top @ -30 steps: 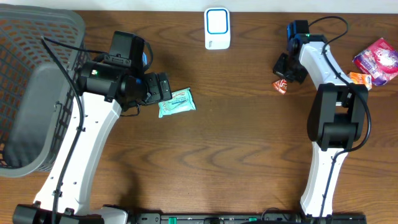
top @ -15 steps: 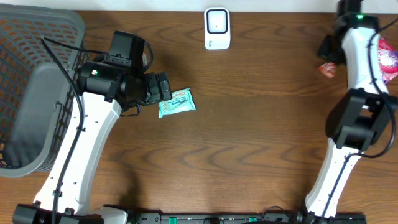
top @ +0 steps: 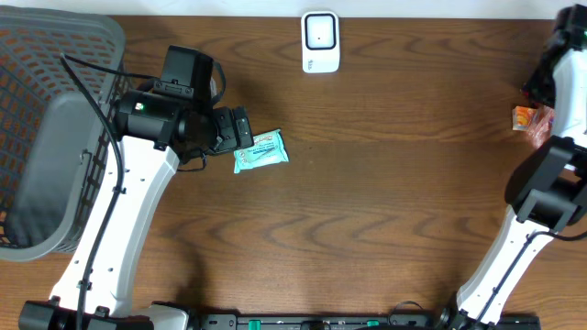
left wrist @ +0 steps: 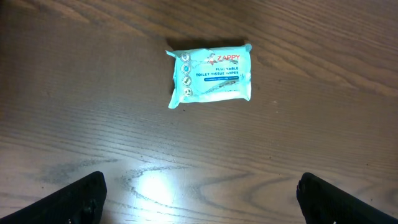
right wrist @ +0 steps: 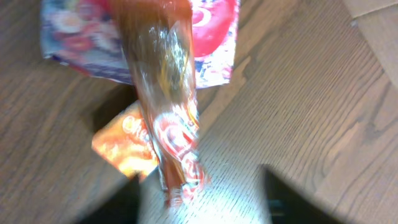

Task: Scan the item barcode
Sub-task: 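Carry the TOP bar right and place it beside the bag, then reach the right gripper left and grasp the blue wipes pack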

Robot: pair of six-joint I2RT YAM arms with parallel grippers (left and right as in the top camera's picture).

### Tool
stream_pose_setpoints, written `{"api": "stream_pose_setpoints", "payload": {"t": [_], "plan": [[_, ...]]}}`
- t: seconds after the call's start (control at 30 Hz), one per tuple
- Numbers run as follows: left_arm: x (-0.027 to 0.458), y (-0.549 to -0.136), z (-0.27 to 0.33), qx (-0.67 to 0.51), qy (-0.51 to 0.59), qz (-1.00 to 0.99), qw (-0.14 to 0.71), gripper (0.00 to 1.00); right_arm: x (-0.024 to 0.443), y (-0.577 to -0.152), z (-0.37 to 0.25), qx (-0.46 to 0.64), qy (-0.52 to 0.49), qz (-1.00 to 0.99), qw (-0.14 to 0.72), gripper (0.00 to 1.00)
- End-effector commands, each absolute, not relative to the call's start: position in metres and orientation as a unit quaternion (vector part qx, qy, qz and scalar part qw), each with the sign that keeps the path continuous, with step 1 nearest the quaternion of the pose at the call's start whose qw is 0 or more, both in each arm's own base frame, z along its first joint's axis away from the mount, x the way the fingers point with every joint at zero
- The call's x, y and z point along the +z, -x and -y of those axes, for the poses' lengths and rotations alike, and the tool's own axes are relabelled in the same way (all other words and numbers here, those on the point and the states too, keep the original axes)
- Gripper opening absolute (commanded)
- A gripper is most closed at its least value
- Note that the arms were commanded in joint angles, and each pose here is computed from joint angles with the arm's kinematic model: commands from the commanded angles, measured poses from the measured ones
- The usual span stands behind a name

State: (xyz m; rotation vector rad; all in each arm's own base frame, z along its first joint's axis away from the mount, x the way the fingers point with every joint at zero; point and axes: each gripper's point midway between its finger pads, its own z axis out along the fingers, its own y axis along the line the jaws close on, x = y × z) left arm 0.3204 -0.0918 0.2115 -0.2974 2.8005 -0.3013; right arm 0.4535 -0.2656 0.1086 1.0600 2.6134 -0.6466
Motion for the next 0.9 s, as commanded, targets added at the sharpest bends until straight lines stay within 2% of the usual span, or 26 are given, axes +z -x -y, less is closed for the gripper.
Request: {"api": "stream_pose_setpoints", "payload": {"t": [0.0, 0.3, 0.4, 0.6, 0.87], "plan": [[0.213, -0.321, 0.09, -0.101, 0.104, -0.977, 0.157, 0.98, 0.105, -0.461, 0.254, -0.159, -0.363, -0.909, 0.132, 0.8], [0.213, -0.321, 0.09, -0.101, 0.104, -0.977, 0.157, 0.98, 0.108, -0.515, 0.126, 0.166, -0.292, -0.93, 0.149, 0.77], [0.213, -0.321, 0.09, -0.101, 0.104, -0.977, 0.157, 0.98, 0.119, -0.523, 0.067, 0.253, -0.217, -0.932, 0.142, 0.78], [0.213, -0.321, 0.09, -0.101, 0.104, -0.977, 0.157, 0.98, 0.111, -0.515, -0.049, 0.284, -0.042, -0.951, 0.112, 0.97], [0.213, -0.321, 0.09, -0.101, 0.104, -0.977, 0.157, 0.98, 0.072, -0.465, -0.209, 0.296, 0.093, -0.95, 0.042, 0.99]]}}
